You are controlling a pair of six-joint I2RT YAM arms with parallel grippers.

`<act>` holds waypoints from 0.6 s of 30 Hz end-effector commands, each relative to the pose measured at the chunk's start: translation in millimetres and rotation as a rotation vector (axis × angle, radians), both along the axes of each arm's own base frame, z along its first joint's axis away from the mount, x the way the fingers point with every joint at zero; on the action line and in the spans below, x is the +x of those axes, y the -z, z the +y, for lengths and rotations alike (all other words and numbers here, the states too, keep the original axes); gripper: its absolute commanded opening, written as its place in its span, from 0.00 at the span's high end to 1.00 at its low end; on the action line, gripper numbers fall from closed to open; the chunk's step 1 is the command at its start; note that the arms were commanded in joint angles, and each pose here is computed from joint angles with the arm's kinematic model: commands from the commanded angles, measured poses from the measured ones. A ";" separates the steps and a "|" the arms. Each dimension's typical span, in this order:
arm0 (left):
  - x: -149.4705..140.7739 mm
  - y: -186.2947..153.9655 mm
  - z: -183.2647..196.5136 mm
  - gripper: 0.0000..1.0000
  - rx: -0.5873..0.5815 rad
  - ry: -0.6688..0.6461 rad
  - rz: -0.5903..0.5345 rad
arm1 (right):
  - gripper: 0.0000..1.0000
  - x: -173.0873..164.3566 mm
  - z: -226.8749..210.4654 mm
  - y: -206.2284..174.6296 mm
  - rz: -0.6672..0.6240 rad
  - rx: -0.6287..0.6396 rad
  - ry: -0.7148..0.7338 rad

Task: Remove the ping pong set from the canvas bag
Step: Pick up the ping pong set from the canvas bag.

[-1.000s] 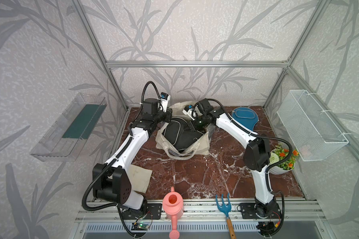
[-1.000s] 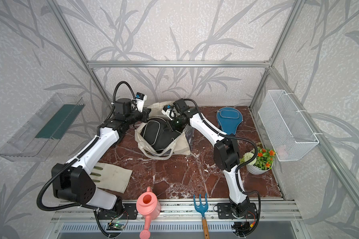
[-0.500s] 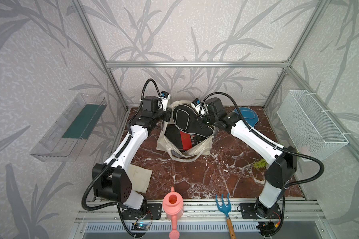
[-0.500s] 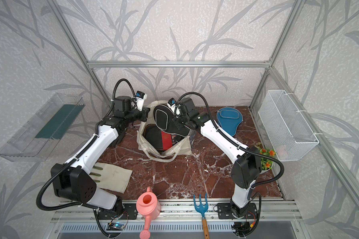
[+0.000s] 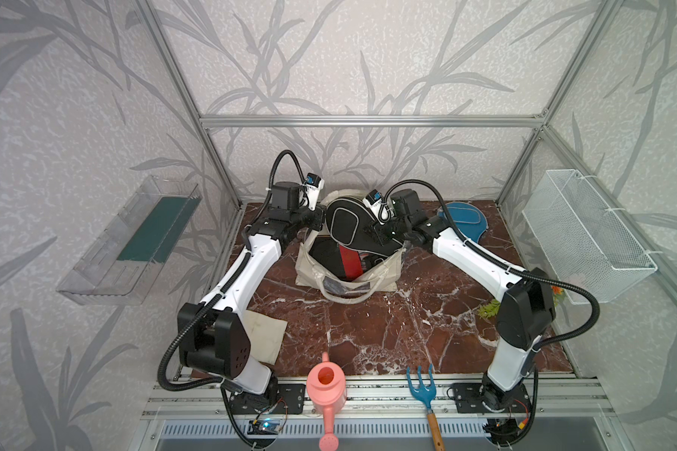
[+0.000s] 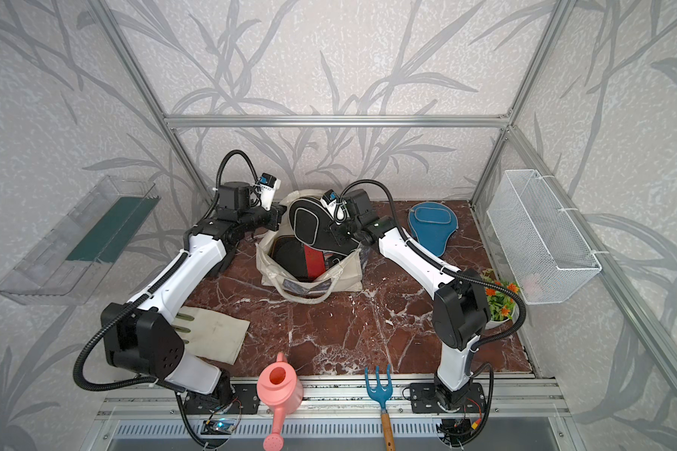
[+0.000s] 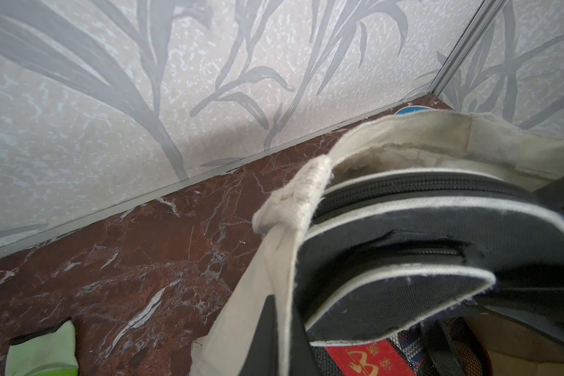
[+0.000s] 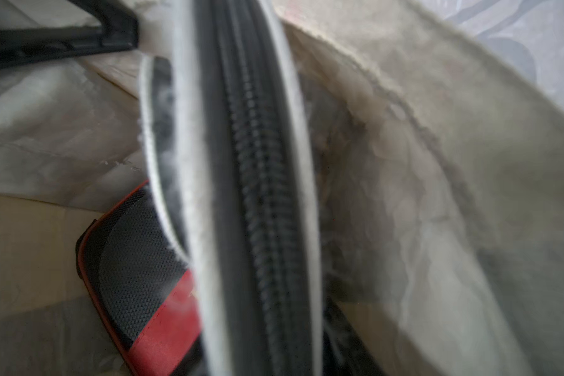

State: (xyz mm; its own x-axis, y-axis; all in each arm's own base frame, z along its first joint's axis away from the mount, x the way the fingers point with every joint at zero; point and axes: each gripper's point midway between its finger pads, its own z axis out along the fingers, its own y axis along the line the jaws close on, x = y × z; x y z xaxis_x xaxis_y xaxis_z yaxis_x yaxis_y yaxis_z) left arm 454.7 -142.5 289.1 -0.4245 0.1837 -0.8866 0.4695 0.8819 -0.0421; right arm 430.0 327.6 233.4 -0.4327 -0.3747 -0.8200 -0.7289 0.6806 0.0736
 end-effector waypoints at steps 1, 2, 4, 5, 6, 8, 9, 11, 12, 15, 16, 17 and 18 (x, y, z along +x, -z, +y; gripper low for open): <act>-6.3 -38.7 -8.4 1.00 -0.021 0.057 -0.109 | 0.65 -6.0 13.5 11.3 0.085 0.041 -0.065; -6.9 -39.1 -8.2 1.00 -0.021 0.056 -0.112 | 0.82 -5.7 13.8 9.7 0.086 0.043 -0.067; -7.2 -37.6 -7.3 1.00 -0.018 0.053 -0.111 | 1.00 -6.2 13.3 3.4 0.075 0.045 -0.066; -7.3 -37.9 -7.0 1.00 -0.017 0.052 -0.113 | 1.00 -6.9 12.1 -2.3 0.065 0.047 -0.066; -8.0 -37.0 -6.8 1.00 -0.015 0.052 -0.110 | 1.00 -7.9 11.0 -10.1 0.052 0.048 -0.067; -8.6 -36.3 -5.7 1.00 -0.008 0.048 -0.109 | 1.00 -11.3 9.3 -25.5 0.031 0.050 -0.073; -8.7 -35.6 -4.7 1.00 -0.003 0.045 -0.109 | 1.00 -13.8 8.2 -34.8 0.018 0.051 -0.078; -9.4 -36.4 -2.8 1.00 0.006 0.038 -0.114 | 1.00 -19.7 5.7 -52.8 -0.006 0.059 -0.082; -9.6 -37.6 -0.9 1.00 0.012 0.029 -0.118 | 1.00 -22.4 3.6 -63.5 -0.021 0.068 -0.080; -9.0 -40.6 6.0 1.00 0.023 -0.008 -0.128 | 1.00 -32.4 -1.4 -92.0 -0.070 0.079 -0.069; -8.6 -40.9 8.0 1.00 0.028 -0.019 -0.129 | 1.00 -35.7 -2.9 -100.9 -0.085 0.086 -0.064; -8.5 -41.8 9.6 1.00 0.031 -0.028 -0.129 | 1.00 -36.5 -4.3 -105.5 -0.091 0.092 -0.058; -8.7 -42.2 11.3 1.00 0.036 -0.036 -0.130 | 1.00 -43.2 -9.5 -124.6 -0.121 0.116 -0.052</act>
State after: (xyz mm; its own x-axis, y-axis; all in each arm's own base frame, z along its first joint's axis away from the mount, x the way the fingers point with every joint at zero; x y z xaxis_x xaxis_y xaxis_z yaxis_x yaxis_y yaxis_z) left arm 450.7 -132.0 292.8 -0.4235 0.1975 -0.8841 0.4386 0.8986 -0.0094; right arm 403.6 331.5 259.0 -0.4584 -0.3952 -0.7960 -0.7636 0.6334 0.1253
